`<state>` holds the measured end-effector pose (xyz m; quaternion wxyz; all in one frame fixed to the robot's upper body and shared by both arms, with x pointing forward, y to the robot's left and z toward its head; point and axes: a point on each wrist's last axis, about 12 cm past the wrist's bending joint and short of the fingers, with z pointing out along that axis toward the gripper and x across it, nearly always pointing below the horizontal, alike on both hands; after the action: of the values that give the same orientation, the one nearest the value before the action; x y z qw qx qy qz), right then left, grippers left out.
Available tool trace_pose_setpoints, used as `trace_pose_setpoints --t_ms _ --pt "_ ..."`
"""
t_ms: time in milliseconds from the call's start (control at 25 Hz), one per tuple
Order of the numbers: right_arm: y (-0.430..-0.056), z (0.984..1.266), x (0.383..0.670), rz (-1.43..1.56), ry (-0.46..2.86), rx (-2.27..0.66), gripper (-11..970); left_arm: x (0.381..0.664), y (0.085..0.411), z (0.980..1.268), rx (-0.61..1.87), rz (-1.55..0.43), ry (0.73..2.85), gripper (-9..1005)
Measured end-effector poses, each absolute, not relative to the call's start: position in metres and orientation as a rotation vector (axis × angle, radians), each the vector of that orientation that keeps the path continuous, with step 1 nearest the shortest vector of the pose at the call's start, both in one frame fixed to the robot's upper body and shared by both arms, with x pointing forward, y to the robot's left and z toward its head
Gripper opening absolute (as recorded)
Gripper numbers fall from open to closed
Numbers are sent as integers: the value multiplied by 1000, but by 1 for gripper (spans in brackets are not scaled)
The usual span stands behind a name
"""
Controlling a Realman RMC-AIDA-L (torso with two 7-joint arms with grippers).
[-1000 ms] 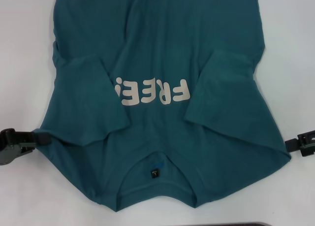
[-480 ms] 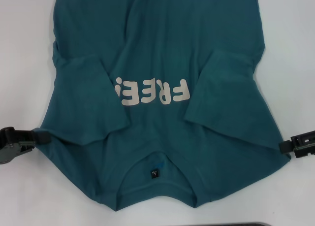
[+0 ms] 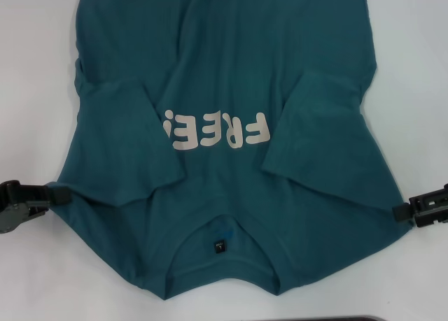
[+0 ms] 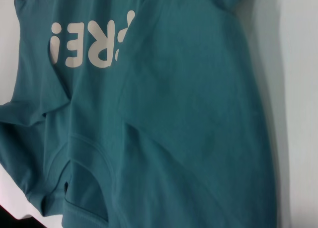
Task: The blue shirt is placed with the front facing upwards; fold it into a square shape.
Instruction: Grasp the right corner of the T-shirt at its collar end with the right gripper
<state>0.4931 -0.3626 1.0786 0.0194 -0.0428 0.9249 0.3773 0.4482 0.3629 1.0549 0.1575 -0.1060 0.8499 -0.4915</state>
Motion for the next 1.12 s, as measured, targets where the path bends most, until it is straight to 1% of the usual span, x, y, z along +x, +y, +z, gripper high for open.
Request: trace_pose_setpoints --t_ms 1120 --pt "-357 1075 495 1170 2885 -130 849 447 364 1055 -311 -1404 2431 31"
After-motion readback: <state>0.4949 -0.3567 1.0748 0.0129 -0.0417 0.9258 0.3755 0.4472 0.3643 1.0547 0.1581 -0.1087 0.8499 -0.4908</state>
